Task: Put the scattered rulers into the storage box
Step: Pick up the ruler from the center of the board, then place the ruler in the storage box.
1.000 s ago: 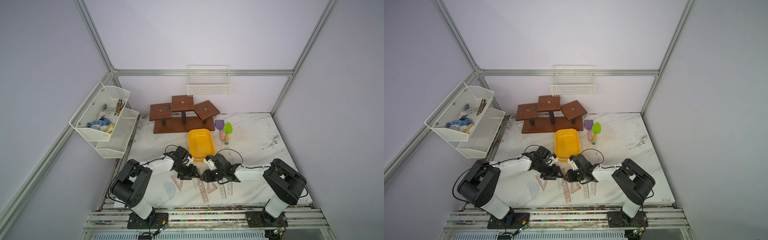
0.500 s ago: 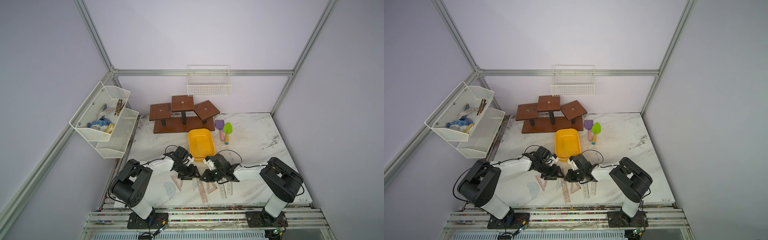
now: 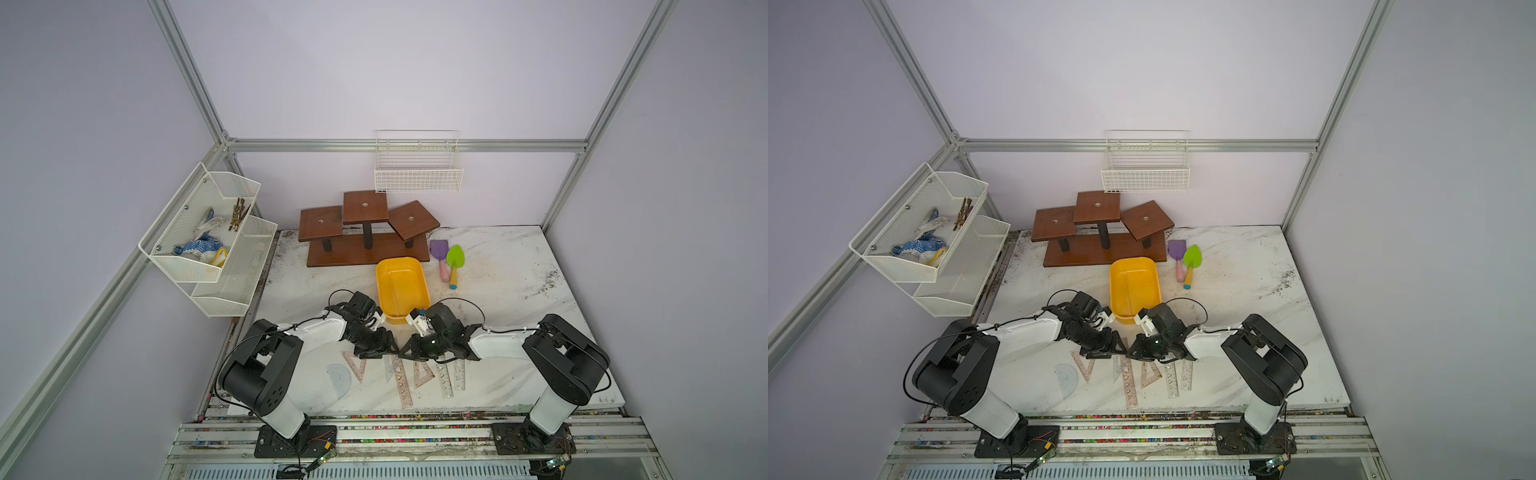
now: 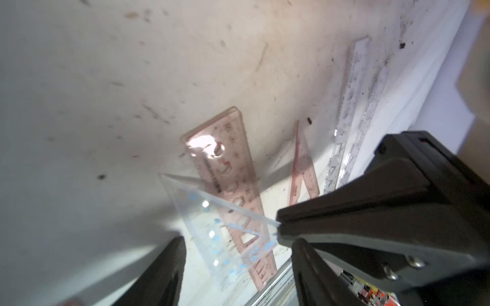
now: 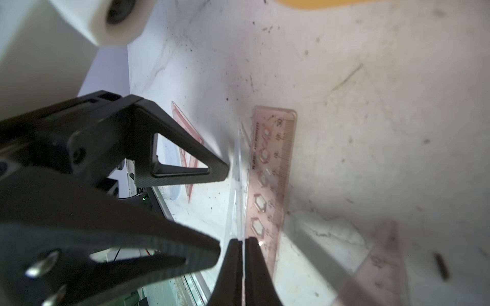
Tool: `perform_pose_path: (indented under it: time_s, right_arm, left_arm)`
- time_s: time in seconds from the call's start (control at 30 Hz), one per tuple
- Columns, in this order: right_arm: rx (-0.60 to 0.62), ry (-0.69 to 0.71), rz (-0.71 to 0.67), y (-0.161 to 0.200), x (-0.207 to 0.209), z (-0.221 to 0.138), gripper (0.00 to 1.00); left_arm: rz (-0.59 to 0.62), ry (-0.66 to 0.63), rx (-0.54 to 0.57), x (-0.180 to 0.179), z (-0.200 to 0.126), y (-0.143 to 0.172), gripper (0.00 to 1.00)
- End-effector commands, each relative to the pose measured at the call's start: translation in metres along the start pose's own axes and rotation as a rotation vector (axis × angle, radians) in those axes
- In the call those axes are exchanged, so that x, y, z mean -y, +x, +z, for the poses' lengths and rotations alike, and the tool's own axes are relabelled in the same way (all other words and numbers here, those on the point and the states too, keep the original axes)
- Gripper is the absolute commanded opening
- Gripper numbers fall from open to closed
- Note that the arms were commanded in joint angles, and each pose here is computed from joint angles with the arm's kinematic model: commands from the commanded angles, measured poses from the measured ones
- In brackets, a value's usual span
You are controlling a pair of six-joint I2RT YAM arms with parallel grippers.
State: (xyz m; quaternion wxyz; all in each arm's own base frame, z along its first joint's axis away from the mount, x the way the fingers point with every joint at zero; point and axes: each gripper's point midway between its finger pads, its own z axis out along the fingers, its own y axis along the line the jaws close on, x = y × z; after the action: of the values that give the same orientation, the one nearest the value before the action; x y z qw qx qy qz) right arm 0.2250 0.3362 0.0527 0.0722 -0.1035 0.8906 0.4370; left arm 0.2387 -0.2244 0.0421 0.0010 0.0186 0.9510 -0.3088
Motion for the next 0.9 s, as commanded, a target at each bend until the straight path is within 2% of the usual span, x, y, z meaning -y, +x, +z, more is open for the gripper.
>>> perform_pose_path:
  time_s: [0.0,0.2,0.4,0.63,0.77,0.87]
  right_arm:
    - [0.028,-0.004,-0.058,-0.014,-0.02,-0.016,0.0]
    - [0.083,0.034,-0.116,-0.04,-0.04,-0.045,0.0]
    - [0.195,0.162,-0.194,-0.098,-0.044,-0.082,0.0]
    - [0.325,0.305,-0.287,-0.186,-0.029,-0.098,0.0]
    - [0.31,0.43,-0.307,-0.225,-0.003,-0.091,0.0]
    - [0.267,0.474,-0.31,-0.239,0.013,-0.078,0.0]
  left_arm:
    - [0.031,-0.017,0.152,0.014,-0.04,-0.038,0.7]
    - [0.069,-0.029,0.278,0.024,-0.086,-0.077,0.71]
    - [0.093,-0.029,0.346,0.03,-0.111,-0.104,0.73]
    - [0.114,-0.009,0.343,0.039,-0.107,-0.131,0.74]
    - [0.108,-0.003,0.321,0.035,-0.099,-0.137,0.74]
    - [0.092,-0.011,0.311,0.027,-0.094,-0.139,0.74]
